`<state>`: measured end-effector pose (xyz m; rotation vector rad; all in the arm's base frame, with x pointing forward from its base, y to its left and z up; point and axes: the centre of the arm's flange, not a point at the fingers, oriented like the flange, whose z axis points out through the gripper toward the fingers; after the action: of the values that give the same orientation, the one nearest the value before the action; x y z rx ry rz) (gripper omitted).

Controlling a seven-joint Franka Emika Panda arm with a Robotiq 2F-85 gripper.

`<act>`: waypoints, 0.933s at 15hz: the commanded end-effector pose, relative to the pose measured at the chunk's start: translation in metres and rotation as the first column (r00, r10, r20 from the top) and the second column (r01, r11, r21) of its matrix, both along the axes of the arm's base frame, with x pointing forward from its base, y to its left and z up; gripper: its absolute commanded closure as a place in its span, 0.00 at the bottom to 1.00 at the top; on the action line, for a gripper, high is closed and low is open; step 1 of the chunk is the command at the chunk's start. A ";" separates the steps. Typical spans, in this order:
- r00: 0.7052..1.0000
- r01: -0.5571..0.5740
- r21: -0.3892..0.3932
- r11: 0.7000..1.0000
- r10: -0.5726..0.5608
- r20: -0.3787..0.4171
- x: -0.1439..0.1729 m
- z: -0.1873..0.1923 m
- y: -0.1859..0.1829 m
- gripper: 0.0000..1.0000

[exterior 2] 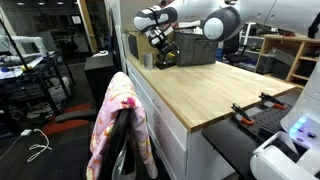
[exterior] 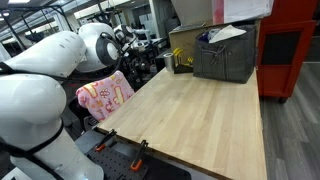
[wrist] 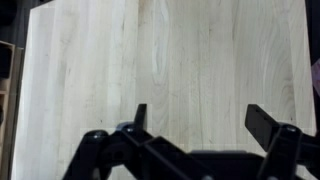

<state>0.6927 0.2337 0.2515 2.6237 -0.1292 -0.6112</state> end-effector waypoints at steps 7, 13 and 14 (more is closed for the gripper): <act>0.928 0.077 0.189 0.979 -0.139 0.347 0.013 0.044 -0.140 0.00; 0.915 0.079 0.265 0.961 -0.175 0.363 0.016 0.073 -0.177 0.00; 0.916 0.078 0.271 0.959 -0.176 0.361 0.017 0.078 -0.182 0.00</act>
<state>0.7797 0.0741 0.3176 2.9294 -0.3984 -0.1480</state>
